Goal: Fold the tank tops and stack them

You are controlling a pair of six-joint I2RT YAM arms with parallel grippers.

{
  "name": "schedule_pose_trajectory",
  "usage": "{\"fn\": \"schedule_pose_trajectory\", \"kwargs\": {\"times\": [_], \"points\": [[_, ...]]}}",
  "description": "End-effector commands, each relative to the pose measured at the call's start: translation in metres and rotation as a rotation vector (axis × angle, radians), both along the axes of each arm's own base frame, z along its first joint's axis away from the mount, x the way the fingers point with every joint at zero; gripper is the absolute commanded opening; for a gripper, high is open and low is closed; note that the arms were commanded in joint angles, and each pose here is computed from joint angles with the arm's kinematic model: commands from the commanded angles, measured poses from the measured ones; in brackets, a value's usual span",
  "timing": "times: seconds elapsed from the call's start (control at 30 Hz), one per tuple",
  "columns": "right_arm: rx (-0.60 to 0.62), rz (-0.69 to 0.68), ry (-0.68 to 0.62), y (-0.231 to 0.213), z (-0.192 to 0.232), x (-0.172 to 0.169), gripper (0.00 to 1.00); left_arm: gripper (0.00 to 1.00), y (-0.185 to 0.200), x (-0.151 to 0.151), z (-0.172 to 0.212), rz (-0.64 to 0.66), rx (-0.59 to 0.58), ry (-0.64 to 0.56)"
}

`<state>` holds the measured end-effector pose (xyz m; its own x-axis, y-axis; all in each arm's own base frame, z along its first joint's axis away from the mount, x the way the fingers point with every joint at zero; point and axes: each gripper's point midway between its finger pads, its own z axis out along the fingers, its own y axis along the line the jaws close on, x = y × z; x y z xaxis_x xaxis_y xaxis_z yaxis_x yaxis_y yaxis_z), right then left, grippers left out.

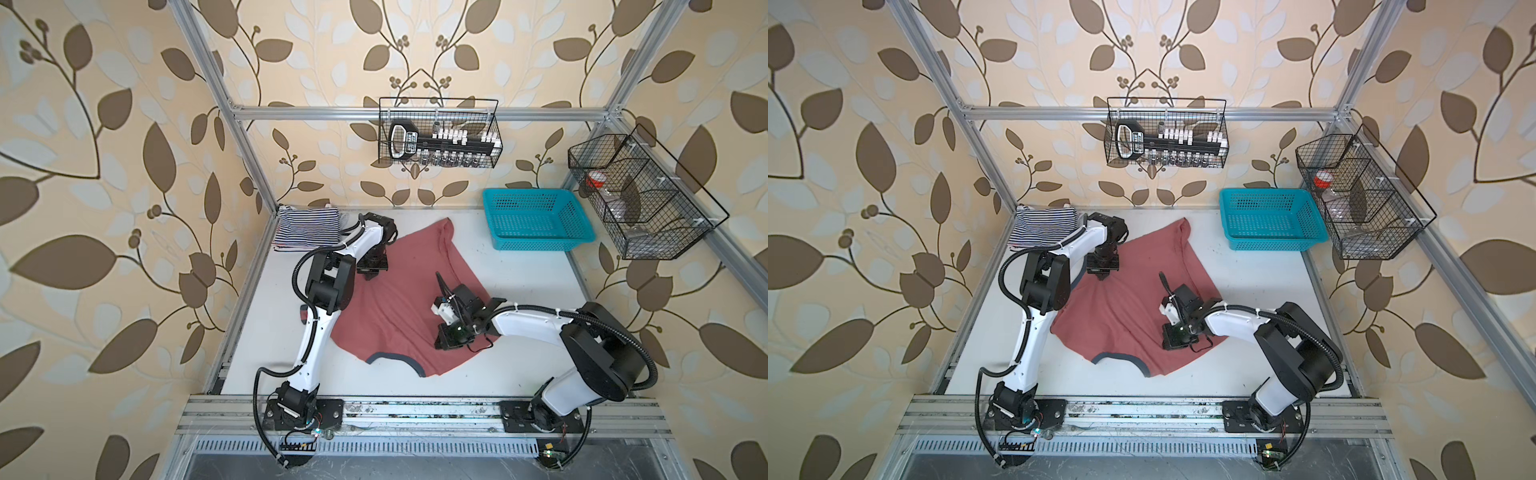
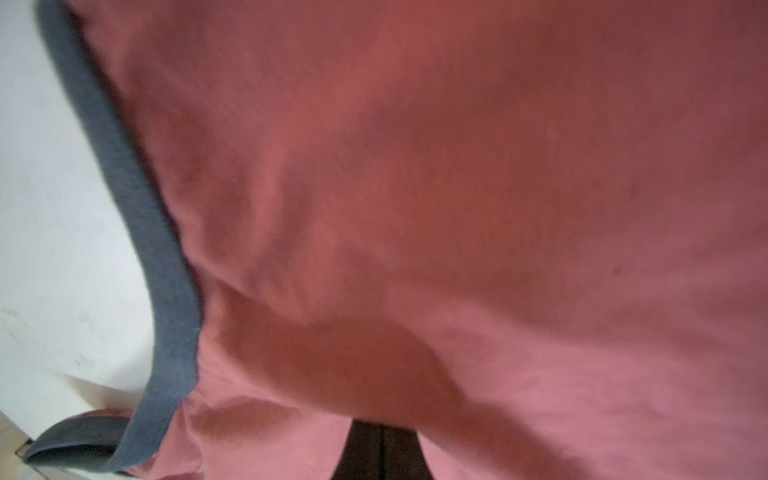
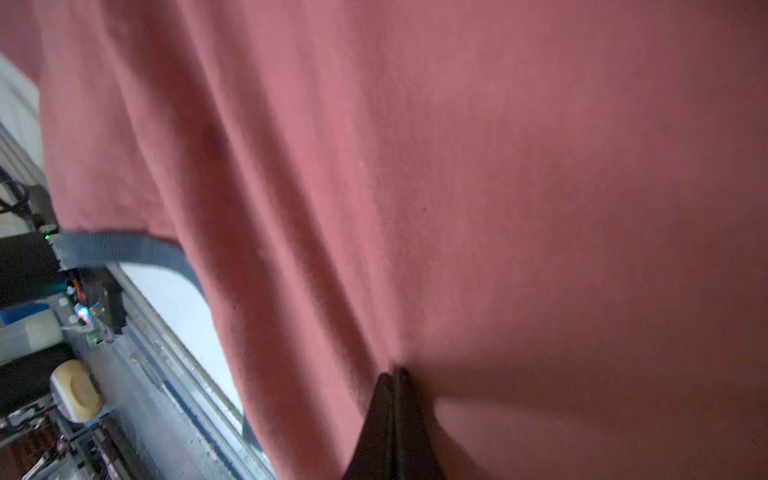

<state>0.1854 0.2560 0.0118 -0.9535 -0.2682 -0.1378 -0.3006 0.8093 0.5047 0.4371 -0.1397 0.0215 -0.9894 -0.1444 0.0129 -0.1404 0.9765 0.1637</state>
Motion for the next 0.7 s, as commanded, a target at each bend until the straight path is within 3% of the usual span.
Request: {"fn": "schedule_pose_trajectory", "kwargs": {"times": [0.0, 0.2, 0.3, 0.47, 0.57, 0.67], "points": [[0.037, -0.038, 0.133, 0.016, -0.009, -0.030, 0.00, 0.00, -0.009, 0.028, -0.015, -0.075, -0.042, -0.029], [0.164, -0.022, 0.140, 0.058, 0.006, -0.017, 0.00, 0.00, -0.017, 0.050, -0.001, -0.117, -0.065, -0.101], [0.251, -0.013, 0.110, 0.079, 0.031, -0.002, 0.04, 0.00, -0.015, 0.062, 0.024, -0.119, -0.069, -0.179], [0.316, 0.019, -0.036, 0.085, 0.100, 0.025, 0.15, 0.13, -0.017, 0.079, 0.127, -0.095, -0.132, -0.433], [0.256, -0.008, -0.152, 0.054, 0.136, 0.035, 0.25, 0.20, -0.012, 0.070, 0.198, -0.073, -0.168, -0.585], [0.077, -0.078, -0.243, -0.003, 0.146, 0.039, 0.37, 0.23, -0.007, 0.039, 0.234, -0.050, -0.200, -0.637]]}}
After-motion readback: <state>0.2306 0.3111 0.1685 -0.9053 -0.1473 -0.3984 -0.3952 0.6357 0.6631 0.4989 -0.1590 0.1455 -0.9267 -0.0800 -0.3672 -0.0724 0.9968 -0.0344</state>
